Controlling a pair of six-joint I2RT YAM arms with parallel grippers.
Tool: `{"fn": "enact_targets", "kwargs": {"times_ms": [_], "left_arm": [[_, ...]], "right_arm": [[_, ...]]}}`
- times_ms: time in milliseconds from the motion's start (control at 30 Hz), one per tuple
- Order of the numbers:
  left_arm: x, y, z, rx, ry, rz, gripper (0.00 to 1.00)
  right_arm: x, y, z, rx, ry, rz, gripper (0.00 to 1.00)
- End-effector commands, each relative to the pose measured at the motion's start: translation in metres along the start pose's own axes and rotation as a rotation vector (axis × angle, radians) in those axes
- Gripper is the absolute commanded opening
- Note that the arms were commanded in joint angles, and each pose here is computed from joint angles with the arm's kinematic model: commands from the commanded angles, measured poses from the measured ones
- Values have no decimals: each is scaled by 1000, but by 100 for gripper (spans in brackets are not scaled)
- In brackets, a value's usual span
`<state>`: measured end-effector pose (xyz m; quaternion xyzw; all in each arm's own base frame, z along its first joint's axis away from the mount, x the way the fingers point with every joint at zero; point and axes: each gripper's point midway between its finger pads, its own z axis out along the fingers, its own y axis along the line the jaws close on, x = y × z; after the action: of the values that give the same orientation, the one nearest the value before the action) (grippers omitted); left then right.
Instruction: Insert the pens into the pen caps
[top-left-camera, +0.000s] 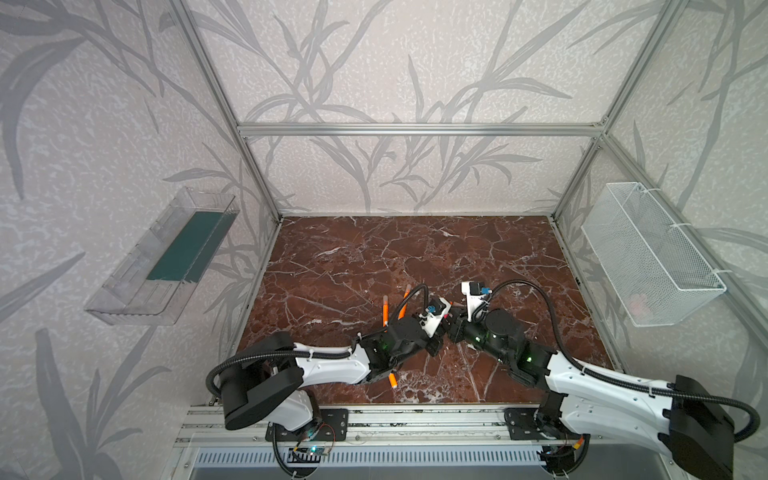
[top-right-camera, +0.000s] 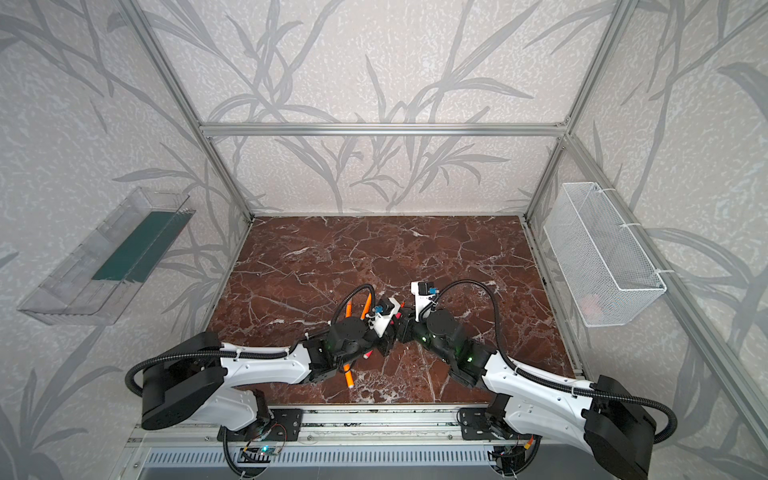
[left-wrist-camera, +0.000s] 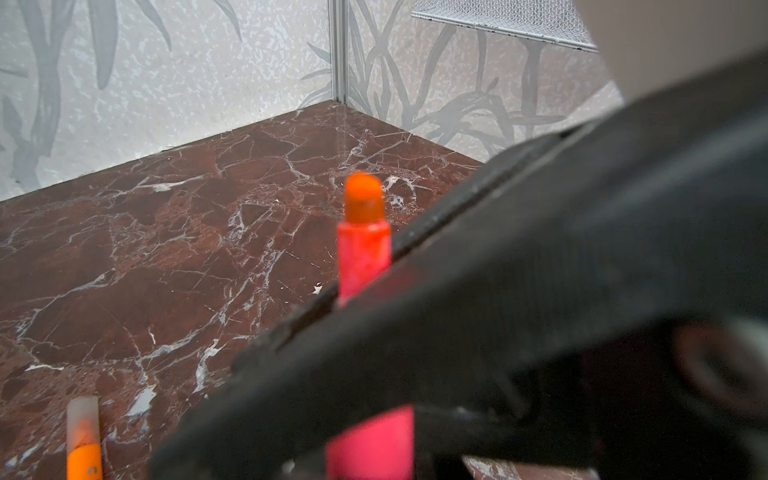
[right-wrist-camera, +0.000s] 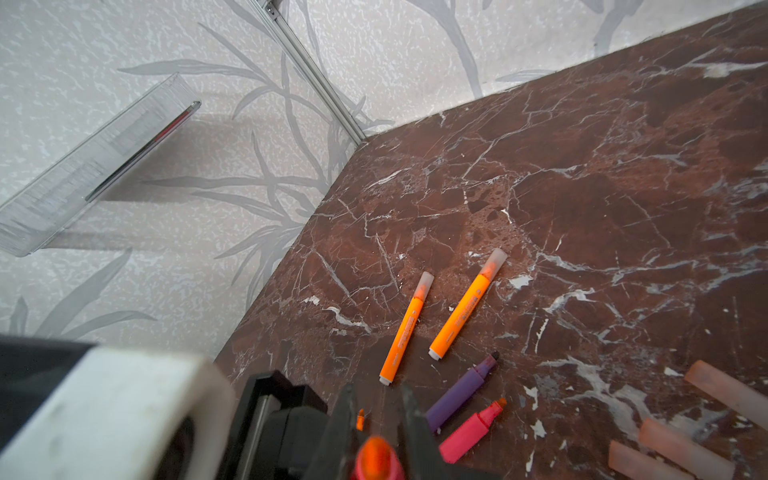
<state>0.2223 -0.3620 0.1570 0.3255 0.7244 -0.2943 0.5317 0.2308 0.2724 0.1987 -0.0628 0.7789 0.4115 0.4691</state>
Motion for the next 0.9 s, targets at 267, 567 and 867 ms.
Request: {"fn": "enact_targets", "kwargs": {"times_ms": [267, 567, 867], "left_arm": [[-16, -6, -7, 31, -65, 9, 23], [-16, 17, -5, -91, -74, -24, 0], [-11, 99, -26, -339, -124, -212, 0]], "right_arm": [[-12, 2, -4, 17, -47, -17, 0], [-13, -4, -7, 57, -37, -16, 52], [14, -58, -31, 279, 32, -69, 67]]}}
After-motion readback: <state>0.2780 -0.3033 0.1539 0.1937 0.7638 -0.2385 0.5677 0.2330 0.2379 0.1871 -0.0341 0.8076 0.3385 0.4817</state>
